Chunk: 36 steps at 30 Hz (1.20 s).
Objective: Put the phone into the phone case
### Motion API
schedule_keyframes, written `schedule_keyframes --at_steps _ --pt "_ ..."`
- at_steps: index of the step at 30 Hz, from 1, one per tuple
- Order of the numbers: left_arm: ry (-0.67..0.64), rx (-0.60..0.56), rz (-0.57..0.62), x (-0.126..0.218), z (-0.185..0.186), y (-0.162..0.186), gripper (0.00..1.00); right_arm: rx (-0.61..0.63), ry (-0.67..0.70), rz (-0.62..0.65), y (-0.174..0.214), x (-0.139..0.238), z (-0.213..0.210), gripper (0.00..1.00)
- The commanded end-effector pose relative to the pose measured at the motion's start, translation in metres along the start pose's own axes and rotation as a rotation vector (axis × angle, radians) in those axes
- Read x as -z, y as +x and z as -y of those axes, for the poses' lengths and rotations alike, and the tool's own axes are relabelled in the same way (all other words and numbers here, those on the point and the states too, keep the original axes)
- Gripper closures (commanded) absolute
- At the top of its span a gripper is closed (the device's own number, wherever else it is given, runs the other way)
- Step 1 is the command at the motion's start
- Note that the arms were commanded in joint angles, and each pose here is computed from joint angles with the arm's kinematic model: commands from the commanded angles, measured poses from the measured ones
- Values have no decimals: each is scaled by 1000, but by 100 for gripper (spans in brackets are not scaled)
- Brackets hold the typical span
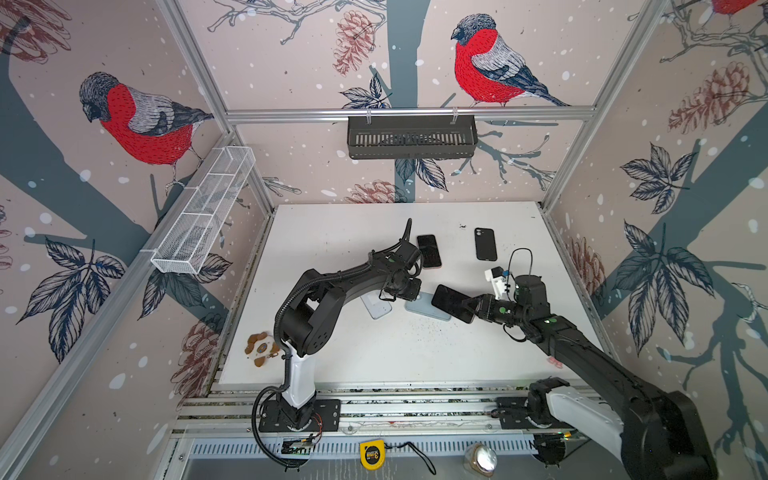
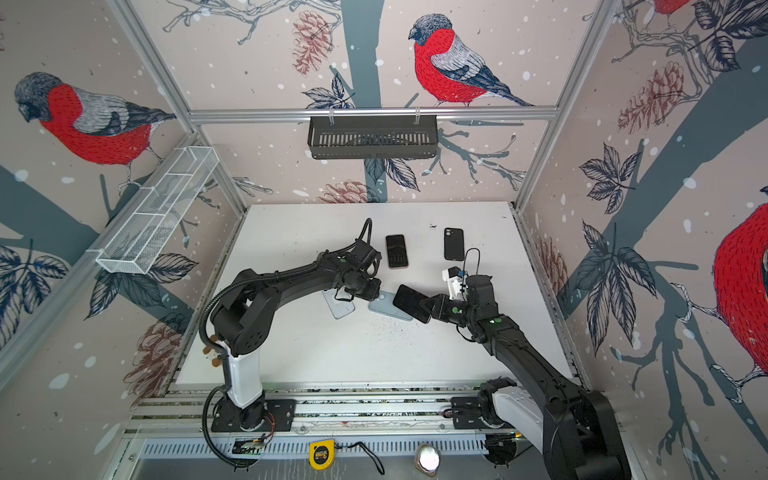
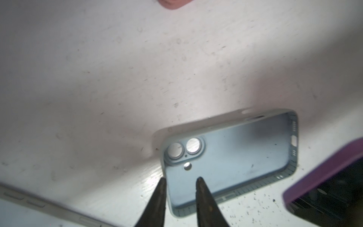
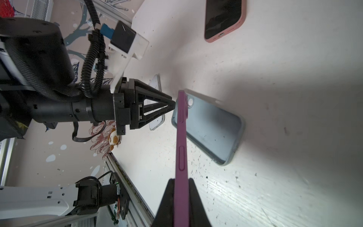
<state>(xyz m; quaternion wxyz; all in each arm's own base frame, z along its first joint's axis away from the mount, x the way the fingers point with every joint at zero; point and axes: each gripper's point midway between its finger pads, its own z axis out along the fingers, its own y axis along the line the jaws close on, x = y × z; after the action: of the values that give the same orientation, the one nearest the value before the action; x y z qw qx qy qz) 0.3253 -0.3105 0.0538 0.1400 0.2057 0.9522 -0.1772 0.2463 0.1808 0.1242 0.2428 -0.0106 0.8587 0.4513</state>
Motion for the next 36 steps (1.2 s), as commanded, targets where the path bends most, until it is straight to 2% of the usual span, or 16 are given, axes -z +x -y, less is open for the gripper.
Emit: schedule_keyframes --at_steps 1,4,7,11,24,36 --pt "161 -18 42 14 20 -11 60 63 -49 -39 -3 -7 -13 99" --pt "300 -31 57 26 28 -18 58 30 -70 -88 -4 -15 -13 98" --pt "339 -40 74 33 28 -24 56 -28 -71 -143 -3 -26 -10 98" --pt "316 -39 54 23 17 -19 57 -97 -62 -193 1 -41 -1 98" --pt "205 17 -63 -12 -19 12 59 -243 -61 -221 4 -63 17 98" --pt "269 20 -79 -10 -7 14 59 -325 -51 -274 16 -75 34 93"
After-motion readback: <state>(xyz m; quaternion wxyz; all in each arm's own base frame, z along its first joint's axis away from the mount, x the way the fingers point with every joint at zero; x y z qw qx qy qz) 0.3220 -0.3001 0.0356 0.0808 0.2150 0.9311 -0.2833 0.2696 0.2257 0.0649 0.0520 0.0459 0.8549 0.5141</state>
